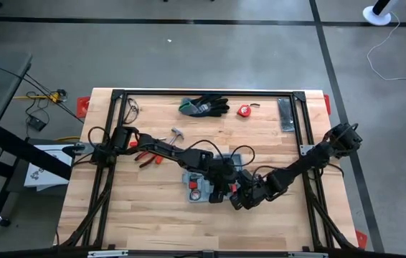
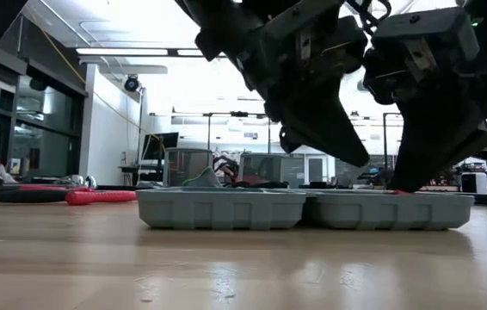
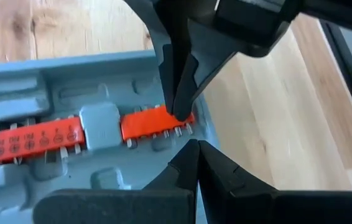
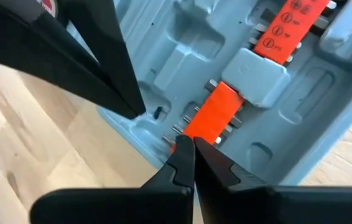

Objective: Prefit tool cases
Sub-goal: Put the screwdriver bit set into the gray tool case

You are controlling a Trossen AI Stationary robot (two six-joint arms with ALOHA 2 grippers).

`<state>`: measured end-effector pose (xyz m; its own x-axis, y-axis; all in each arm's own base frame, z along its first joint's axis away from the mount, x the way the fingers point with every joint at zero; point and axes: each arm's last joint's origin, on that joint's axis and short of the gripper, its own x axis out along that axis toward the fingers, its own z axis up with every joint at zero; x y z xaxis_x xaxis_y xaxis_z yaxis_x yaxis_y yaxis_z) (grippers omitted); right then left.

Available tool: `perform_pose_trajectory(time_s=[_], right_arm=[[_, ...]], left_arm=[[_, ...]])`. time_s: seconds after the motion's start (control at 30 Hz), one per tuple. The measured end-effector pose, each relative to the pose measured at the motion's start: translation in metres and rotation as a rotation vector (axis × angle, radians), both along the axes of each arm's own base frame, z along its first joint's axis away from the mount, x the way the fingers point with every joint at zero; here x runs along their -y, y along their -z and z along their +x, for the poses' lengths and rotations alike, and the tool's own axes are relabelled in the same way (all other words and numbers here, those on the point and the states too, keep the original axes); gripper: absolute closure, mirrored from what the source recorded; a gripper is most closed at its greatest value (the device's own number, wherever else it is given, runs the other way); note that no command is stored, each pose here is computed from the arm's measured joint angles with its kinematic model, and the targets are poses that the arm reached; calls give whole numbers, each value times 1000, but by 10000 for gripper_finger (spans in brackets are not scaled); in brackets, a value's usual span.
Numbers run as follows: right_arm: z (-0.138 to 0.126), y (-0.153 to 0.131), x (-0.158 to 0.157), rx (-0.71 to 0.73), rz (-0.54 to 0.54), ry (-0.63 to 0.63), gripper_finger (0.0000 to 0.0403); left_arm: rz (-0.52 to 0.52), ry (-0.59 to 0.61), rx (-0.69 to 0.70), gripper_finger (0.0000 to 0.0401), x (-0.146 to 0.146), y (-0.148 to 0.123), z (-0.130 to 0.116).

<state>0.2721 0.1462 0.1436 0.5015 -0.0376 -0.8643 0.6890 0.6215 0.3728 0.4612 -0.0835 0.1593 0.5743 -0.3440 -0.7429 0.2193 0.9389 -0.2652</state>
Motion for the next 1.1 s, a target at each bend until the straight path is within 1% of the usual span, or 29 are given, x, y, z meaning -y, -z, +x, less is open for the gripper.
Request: perform_pose_trajectory(time_s=[0.23,0.63,0.77,0.97,1.1], right_arm=[[6,12,-4,-10,37,-12,403],[3,18,-3,-66,27,-6,403],[2,10,-6,-10,27,20,403],[-2,-1,-2,25,-2,48,403],[0,-3,3,37,-23,67,403]], left_arm=[[2,10,-24,401,2,2,-2],[8,17,-23,401,3,2,-3],[9,20,-26,401,3,2,-3],[11,22,-31,401,4,2,-3],[8,13,-42,401,4,3,-4]])
